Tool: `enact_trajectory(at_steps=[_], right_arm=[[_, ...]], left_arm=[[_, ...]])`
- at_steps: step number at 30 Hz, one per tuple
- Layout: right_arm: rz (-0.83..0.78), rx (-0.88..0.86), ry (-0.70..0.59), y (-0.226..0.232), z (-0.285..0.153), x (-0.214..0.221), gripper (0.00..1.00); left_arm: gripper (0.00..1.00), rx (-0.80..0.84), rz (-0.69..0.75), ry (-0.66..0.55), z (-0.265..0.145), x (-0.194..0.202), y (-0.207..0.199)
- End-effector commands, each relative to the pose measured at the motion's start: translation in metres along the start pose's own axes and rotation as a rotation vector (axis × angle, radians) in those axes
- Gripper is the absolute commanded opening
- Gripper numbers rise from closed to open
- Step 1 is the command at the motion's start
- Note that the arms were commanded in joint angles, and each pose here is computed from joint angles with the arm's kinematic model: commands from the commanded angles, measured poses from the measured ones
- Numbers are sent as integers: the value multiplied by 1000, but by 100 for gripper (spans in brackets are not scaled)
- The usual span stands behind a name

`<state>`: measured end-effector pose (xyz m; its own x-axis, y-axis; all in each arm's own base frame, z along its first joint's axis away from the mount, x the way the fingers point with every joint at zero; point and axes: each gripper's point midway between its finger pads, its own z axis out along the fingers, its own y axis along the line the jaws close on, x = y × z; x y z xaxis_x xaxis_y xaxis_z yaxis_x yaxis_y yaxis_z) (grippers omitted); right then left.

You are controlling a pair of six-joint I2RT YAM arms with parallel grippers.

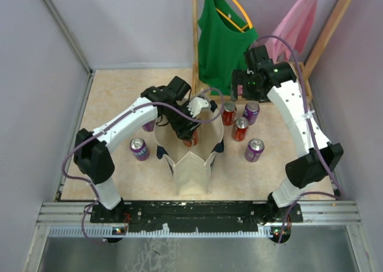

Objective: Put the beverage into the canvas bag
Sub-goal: Place the drink in the canvas bag.

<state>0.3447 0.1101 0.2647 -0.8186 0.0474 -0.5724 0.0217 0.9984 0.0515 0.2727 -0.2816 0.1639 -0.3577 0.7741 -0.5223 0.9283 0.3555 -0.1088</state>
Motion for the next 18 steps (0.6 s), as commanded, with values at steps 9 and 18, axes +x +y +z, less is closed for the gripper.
enact_trajectory(at_steps=[9,18], right_arm=[[-9,-14,-40,-1,-1,-7,99],[-9,-7,-29,-3,2,-4,99]], left_arm=[[0,-219,-67,44,29,1,49],[0,-317,-124,53,38,6,67]])
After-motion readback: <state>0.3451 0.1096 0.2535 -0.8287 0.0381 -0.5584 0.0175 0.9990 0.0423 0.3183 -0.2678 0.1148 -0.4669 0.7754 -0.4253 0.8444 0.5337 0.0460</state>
